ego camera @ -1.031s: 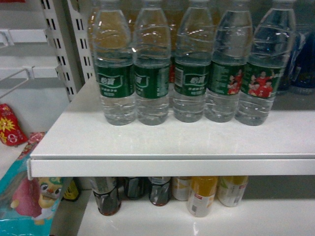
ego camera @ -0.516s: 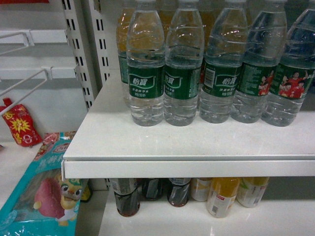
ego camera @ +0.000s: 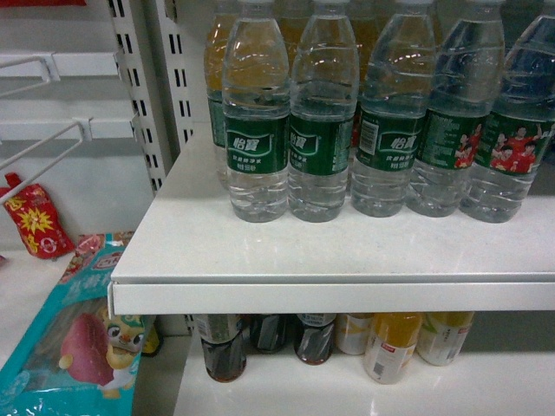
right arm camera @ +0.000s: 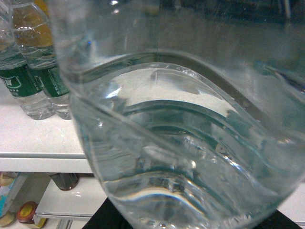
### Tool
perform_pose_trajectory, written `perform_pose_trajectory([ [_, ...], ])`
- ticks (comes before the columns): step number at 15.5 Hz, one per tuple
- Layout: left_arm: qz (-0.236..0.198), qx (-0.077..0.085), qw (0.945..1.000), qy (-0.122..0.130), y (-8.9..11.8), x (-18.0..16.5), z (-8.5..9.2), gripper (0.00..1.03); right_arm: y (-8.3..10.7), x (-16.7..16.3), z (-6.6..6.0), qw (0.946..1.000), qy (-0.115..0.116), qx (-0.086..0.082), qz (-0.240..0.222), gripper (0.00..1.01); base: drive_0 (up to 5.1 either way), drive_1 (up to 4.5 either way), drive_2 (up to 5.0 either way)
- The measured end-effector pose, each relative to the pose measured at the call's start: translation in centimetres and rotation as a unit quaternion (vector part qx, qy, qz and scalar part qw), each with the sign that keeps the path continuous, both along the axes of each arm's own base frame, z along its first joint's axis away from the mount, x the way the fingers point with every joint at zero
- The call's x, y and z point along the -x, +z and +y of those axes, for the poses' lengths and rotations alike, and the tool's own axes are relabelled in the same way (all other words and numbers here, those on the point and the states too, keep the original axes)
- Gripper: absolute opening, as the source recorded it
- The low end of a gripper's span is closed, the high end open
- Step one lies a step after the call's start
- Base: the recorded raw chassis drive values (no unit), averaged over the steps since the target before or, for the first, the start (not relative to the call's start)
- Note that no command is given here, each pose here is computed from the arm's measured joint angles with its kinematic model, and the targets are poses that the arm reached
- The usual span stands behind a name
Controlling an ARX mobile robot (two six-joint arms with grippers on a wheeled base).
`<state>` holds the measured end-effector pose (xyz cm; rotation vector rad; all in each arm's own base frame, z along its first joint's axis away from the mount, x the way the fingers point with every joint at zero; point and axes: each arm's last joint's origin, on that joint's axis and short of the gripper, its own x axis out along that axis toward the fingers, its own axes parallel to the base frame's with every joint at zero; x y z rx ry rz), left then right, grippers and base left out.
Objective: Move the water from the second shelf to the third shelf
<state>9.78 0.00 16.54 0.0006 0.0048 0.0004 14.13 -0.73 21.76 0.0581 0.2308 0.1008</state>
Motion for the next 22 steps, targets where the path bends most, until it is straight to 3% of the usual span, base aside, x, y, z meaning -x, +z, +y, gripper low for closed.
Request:
perform_pose_trajectory([
  [3, 0.000, 0.000, 1.0000, 0.000, 0.0, 0.0, 0.0, 0.98, 0.0, 0.0, 0.0, 1.0000, 0.000, 0.000, 0.000, 0.37, 0.0, 0.00, 0.0],
  [4, 0.000, 0.000, 1.0000, 0.000, 0.0, 0.0, 0.0, 0.98, -0.2, -0.1, 0.0, 0.9993, 0.006, -0.016, -0.033, 0.37, 0.0, 0.00, 0.0],
  [6, 0.000, 0.000, 1.0000, 0.000, 0.0, 0.0, 0.0, 0.98, 0.4, -0.5, 0.2, 0.9926, 0.026, -0.075, -0.092, 0.37, 0.0, 0.00, 0.0],
  [8, 0.000, 0.000, 1.0000, 0.000, 0.0, 0.0, 0.0, 0.98, 1.4, -1.0, 0.8, 0.9889, 0.044, -0.101, -0.099, 0.37, 0.0, 0.00, 0.0],
  [10, 0.000, 0.000, 1.0000, 0.000, 0.0, 0.0, 0.0, 0.98, 1.3, -1.9, 1.9, 0.9887, 0.072, -0.105, -0.078, 0.37, 0.0, 0.00, 0.0],
  [11, 0.000, 0.000, 1.0000, 0.000, 0.0, 0.0, 0.0, 0.98, 0.9, -2.4, 2.6, 0.9891, 0.087, -0.104, -0.058, 0.37, 0.0, 0.00, 0.0],
  [12, 0.000, 0.000, 1.0000, 0.000, 0.0, 0.0, 0.0, 0.98, 0.3, -3.2, 3.7, 0.9898, 0.105, -0.090, -0.033, 0.37, 0.0, 0.00, 0.0],
  [15, 0.000, 0.000, 1.0000, 0.000, 0.0, 0.0, 0.0, 0.98, -0.5, -5.3, 5.8, 0.9901, 0.129, -0.055, -0.006, 0.37, 0.0, 0.00, 0.0],
  [19, 0.000, 0.000, 1.0000, 0.000, 0.0, 0.0, 0.0, 0.98, -1.1, -9.8, 7.6, 0.9928, 0.117, -0.019, 0.011, 0.37, 0.0, 0.00, 0.0],
  [22, 0.000, 0.000, 1.0000, 0.000, 0.0, 0.0, 0.0, 0.98, -2.1, -11.5, 8.9, 0.9911, 0.130, -0.002, 0.031, 0.37, 0.0, 0.00, 0.0],
])
